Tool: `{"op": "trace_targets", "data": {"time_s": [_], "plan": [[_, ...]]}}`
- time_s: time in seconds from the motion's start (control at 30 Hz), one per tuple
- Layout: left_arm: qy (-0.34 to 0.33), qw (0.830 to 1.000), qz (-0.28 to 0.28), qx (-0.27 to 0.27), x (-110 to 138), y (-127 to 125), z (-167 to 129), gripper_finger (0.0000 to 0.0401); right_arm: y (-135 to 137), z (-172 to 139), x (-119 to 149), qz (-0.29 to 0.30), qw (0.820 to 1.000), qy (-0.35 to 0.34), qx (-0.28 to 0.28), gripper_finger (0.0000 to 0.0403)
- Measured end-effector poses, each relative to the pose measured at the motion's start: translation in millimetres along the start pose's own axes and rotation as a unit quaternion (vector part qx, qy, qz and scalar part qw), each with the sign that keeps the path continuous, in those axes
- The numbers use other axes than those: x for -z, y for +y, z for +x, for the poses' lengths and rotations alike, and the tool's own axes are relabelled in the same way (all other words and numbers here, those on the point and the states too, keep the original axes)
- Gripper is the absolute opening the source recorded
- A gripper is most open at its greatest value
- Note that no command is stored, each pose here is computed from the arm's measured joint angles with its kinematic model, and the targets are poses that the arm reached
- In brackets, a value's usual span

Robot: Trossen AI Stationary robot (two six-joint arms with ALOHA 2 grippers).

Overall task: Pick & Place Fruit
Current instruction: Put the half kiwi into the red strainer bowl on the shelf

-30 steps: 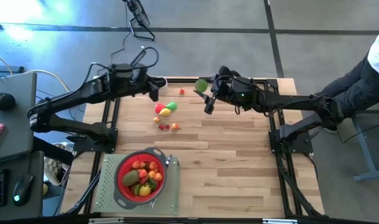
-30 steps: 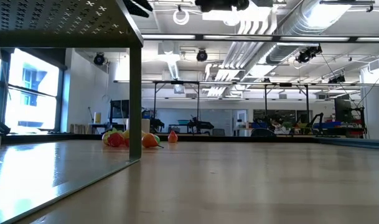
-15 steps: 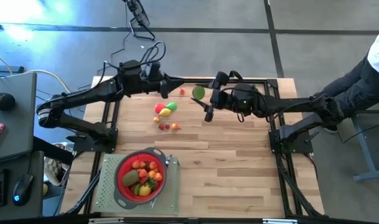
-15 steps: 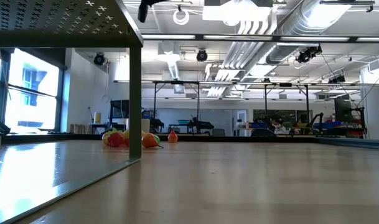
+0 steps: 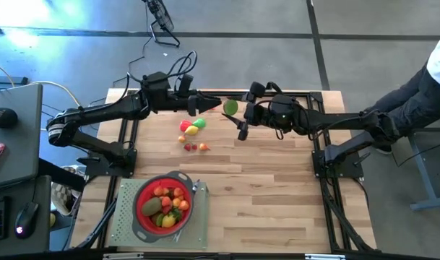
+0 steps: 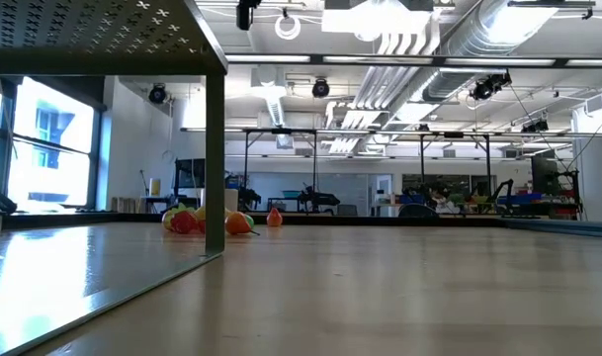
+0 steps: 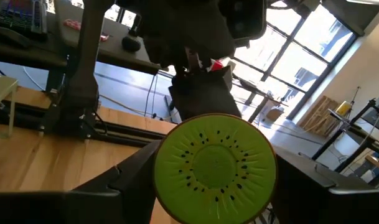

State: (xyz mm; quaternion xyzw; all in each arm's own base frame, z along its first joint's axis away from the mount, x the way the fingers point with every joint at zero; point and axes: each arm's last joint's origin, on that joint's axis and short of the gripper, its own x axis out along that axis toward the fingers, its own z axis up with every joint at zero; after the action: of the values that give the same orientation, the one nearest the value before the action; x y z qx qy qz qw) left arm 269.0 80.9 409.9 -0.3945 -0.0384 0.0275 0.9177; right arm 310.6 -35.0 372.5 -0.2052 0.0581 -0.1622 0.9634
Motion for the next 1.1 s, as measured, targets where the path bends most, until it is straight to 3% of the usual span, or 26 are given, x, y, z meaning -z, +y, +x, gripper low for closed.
{"op": "trace_targets", "data": {"time_s": [0.13, 0.3, 0.93, 1.1], "plan": [[0.005, 1.000, -0.005, 0.004, 3, -3, 1, 0.0249, -1, 0, 1, 0.000, 1.000, 0.001, -0.001, 0.0254], [0.014, 1.000, -0.014, -0.017, 8, 7, 10, 0.0267, 0, 0, 1, 0.000, 1.000, -0.002, -0.010, 0.0234], [0.054, 0.996, -0.051, -0.043, 23, 24, 29, 0.0269, 3, 0, 4, -0.003, 0.999, 0.010, -0.033, 0.0247], [0.057, 0.995, -0.068, -0.037, 27, 31, 39, 0.0269, 3, 0, 4, -0.003, 0.999, 0.010, -0.033, 0.0234]]}}
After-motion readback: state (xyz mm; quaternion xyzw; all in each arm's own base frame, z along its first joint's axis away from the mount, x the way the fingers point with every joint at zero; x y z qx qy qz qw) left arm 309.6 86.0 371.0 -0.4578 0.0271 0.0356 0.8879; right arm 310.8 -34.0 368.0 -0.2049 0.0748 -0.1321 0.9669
